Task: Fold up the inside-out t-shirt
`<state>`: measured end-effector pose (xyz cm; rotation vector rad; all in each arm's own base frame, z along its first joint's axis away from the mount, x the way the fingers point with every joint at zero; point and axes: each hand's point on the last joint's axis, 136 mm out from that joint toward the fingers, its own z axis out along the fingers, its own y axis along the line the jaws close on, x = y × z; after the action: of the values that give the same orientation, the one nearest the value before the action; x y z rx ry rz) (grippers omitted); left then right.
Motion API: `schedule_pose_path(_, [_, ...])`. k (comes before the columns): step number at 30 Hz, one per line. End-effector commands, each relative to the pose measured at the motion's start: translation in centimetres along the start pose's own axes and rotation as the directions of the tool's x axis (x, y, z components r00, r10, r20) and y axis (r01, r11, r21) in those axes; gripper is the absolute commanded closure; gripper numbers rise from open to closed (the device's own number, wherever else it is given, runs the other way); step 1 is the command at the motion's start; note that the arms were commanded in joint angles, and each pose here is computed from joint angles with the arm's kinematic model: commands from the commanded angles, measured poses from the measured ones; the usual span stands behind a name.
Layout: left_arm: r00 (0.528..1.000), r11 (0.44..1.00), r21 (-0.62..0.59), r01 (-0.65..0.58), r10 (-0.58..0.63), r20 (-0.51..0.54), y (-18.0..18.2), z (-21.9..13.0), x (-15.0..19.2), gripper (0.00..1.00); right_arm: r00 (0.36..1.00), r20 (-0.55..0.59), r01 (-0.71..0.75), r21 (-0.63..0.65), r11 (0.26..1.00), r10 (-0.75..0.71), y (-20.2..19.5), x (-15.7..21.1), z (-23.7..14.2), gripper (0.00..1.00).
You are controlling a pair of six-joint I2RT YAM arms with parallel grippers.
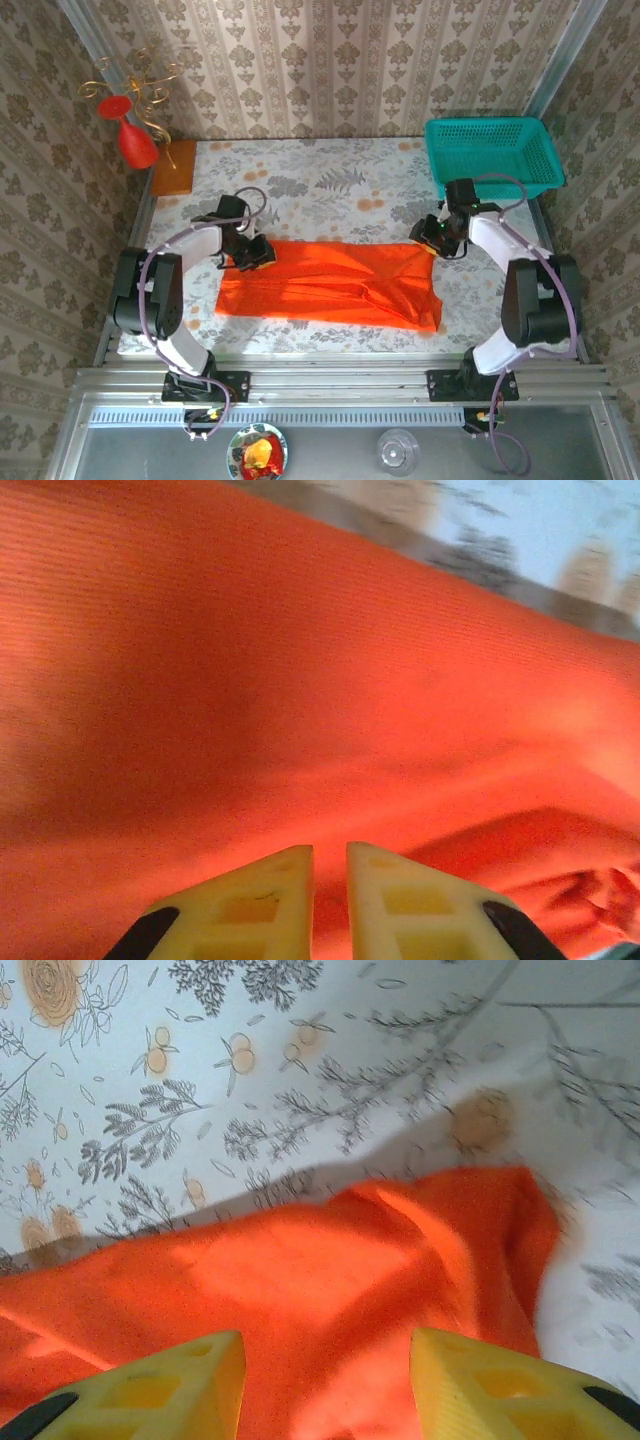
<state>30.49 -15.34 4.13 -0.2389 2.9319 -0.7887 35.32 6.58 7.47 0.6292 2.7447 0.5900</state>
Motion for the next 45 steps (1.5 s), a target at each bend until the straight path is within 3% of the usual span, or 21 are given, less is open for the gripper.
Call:
schedule_pose_path(1, [0.999, 0.997, -0.076, 0.006, -0.01, -0.048, 3.7, 1.0, 0.6, 0.83, 1.0, -0.001, 0.028, -0.061, 0.998, -0.028, 1.3, -1.7, 1.5, 0.5])
schedule_pose_path(11, [0.984, 0.982, -0.099, 0.162, -0.169, -0.059, 8.6, 2.1, 1.9, 0.84, 1.0, -0.013, -0.013, 0.234, 0.972, 0.017, -5.4, -3.2, 5.0, 0.44])
schedule_pose_path(15, [0.983, 0.981, -0.086, 0.173, -0.177, -0.04, 8.4, 1.7, 2.0, 0.83, 1.0, -0.026, -0.007, 0.142, 0.99, 0.011, -3.7, -3.2, 5.0, 0.44])
schedule_pose_path(19, [0.99, 0.99, -0.012, 0.141, -0.141, 0.006, 6.2, 0.0, 0.9, 0.8, 0.999, 0.016, 0.041, 0.059, 0.997, -0.042, -0.1, -3.1, 1.4, 0.44])
schedule_pose_path(25, [0.992, 0.996, 0.003, 0.089, -0.089, 0.087, 3.9, -4.0, -0.5, 0.77, 0.994, -0.02, 0.103, -0.085, 0.991, -0.105, 5.1, 2.2, -2.6, 0.44])
schedule_pose_path(32, [0.995, 0.994, -0.051, 0.092, -0.09, 0.054, 4.9, -3.9, 0.3, 0.81, 0.96, -0.191, 0.169, -0.195, 0.966, -0.206, 9.7, 11.9, -0.8, 0.44])
schedule_pose_path(38, [0.99, 0.99, -0.027, 0.137, -0.136, 0.033, 5.9, -2.1, 0.8, 0.84, 0.943, -0.26, 0.134, -0.272, 0.953, -0.207, 11.5, 15.4, 3.0, 0.44])
schedule_pose_path(41, [0.984, 0.983, -0.047, 0.178, -0.177, 0.024, 7.3, -1.5, 0.9, 0.85, 0.932, -0.308, 0.12, -0.238, 0.964, -0.192, 10.4, 16.3, 5.3, 0.44])
schedule_pose_path(45, [0.97, 0.969, -0.057, 0.239, -0.236, 0.055, 9.5, -1.9, 0.6, 0.85, 0.936, -0.324, 0.144, -0.008, 0.99, -0.138, 5.7, 16.3, 7.5, 0.44])
